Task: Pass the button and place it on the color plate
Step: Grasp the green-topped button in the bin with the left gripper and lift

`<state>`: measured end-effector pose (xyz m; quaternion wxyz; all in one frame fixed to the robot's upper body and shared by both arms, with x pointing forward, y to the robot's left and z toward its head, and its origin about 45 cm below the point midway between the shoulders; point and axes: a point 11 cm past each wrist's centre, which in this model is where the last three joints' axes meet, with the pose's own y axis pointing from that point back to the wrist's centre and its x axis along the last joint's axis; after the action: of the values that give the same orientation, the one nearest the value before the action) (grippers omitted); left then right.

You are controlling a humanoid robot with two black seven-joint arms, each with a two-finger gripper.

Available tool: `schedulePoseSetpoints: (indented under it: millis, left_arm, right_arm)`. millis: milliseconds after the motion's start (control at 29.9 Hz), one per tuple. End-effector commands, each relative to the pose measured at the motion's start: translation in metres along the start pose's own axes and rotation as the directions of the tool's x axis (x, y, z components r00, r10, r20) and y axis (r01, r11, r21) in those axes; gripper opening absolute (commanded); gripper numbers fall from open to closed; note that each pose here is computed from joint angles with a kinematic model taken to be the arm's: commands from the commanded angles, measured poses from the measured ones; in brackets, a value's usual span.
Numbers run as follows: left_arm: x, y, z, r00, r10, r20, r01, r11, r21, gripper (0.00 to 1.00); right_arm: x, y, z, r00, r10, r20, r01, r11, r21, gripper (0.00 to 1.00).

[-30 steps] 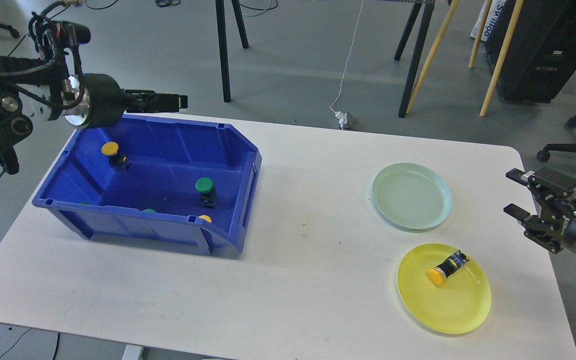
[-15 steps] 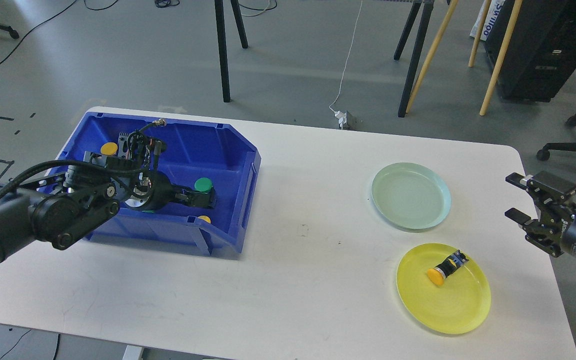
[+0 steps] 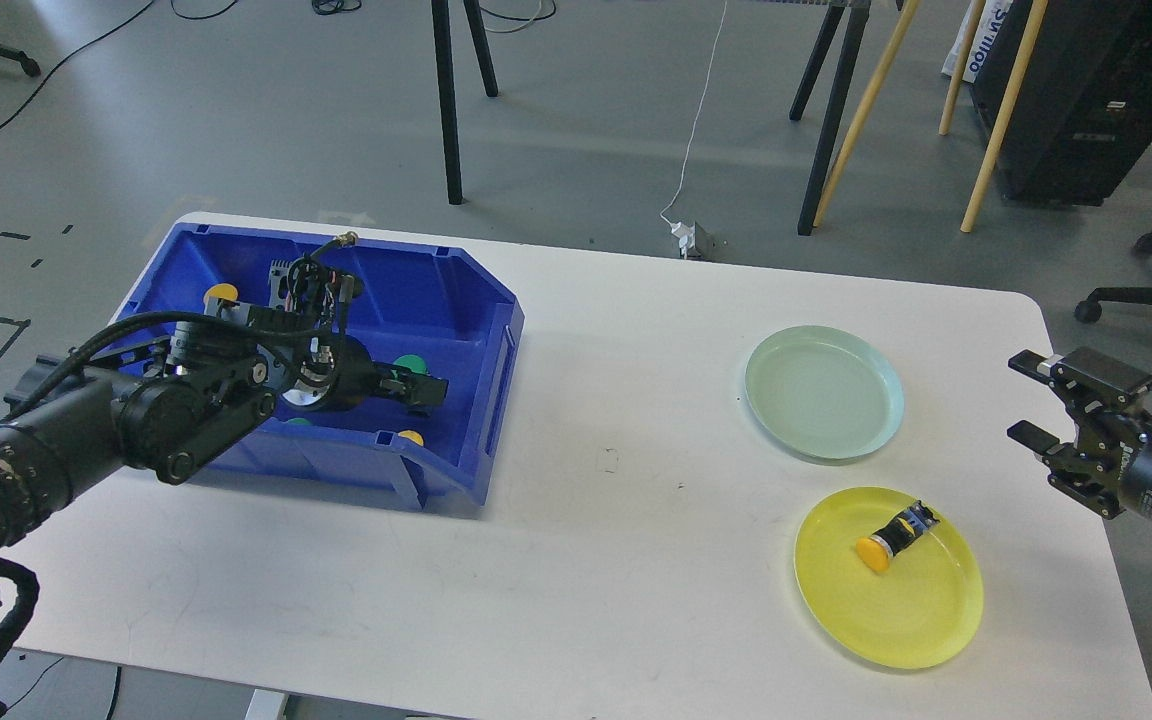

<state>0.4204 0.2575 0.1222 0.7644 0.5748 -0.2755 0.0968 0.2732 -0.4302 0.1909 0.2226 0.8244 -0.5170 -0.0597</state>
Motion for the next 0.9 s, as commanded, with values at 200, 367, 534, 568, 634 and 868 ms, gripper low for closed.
schedulePoseSetpoints:
  millis: [200,367,534,568,634,868]
  left_arm:
    - [0.006,0.002,0.002,1.000,0.006,0.012,-0.006,1.000,-0.021,0.79]
    - [0.006,0.003,-0.006,1.000,0.005,0.000,-0.005,1.000,0.001,0.66]
    - [0.009,0.005,-0.008,1.000,0.010,0.005,-0.010,1.000,0.009,0.28]
    - [0.010,0.006,-0.009,1.000,0.011,0.005,-0.011,1.000,0.011,0.23]
    - [0.010,0.007,-0.009,1.000,0.013,0.007,-0.013,1.000,0.013,0.19]
    - [0.019,0.014,-0.009,0.999,0.029,0.017,-0.029,1.000,-0.005,0.19]
  right_arm:
    - [-0.001,-0.001,0.000,1.000,-0.002,0.002,0.002,1.000,0.001,0.86]
    - [0.000,0.000,0.000,1.000,0.000,0.001,0.000,1.000,0.001,0.86]
    - [-0.001,-0.001,0.000,1.000,-0.002,0.002,0.002,1.000,0.002,0.86]
    - [-0.001,-0.001,0.000,1.000,-0.002,0.001,0.002,1.000,0.000,0.86]
    - [-0.001,-0.001,0.000,1.000,-0.002,0.001,0.002,1.000,0.002,0.86]
    - [-0.001,-0.001,0.000,1.000,0.001,-0.001,-0.001,1.000,0.001,0.86]
